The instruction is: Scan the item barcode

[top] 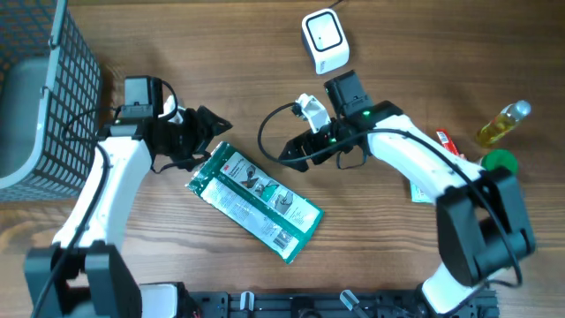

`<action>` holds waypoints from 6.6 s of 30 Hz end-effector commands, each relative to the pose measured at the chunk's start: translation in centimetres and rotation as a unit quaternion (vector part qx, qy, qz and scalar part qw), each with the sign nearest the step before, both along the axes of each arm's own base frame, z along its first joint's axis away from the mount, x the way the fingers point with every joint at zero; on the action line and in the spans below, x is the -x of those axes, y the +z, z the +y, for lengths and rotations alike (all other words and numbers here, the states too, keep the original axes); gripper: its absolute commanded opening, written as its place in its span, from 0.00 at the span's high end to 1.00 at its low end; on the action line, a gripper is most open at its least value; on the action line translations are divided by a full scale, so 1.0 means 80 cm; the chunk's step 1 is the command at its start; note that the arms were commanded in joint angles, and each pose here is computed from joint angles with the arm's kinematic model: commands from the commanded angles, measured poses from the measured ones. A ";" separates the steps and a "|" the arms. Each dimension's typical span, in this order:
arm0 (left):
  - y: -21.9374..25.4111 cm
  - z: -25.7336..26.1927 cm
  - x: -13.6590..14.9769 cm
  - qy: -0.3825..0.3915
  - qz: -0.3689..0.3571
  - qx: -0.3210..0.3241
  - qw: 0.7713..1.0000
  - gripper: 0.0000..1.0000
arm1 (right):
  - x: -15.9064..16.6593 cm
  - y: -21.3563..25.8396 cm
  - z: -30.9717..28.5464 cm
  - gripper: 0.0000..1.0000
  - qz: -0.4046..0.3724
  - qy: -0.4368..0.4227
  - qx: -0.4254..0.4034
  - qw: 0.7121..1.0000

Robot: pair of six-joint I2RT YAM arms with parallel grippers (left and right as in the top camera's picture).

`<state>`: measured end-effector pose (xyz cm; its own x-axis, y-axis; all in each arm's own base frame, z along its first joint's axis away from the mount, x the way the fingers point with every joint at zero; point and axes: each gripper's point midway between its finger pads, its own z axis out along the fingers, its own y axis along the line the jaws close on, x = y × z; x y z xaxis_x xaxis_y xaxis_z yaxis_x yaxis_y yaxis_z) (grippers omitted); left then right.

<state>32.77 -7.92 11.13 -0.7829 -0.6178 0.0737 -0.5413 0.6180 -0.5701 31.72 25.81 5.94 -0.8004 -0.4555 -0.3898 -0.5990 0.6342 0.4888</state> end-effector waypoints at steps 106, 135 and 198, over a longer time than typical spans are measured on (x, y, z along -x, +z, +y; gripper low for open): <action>-0.177 -0.026 0.076 -0.171 0.144 -0.176 0.959 0.91 | 0.072 -0.084 0.013 0.23 0.215 -0.048 -0.058 0.974; -0.177 -0.026 0.076 -0.171 0.143 -0.176 0.959 0.88 | 0.094 -0.091 0.067 0.59 0.216 -0.062 -0.096 0.970; 0.023 0.103 -0.027 0.018 -0.099 -0.353 0.930 0.00 | -0.199 0.300 -0.011 0.96 -0.518 0.244 0.342 0.745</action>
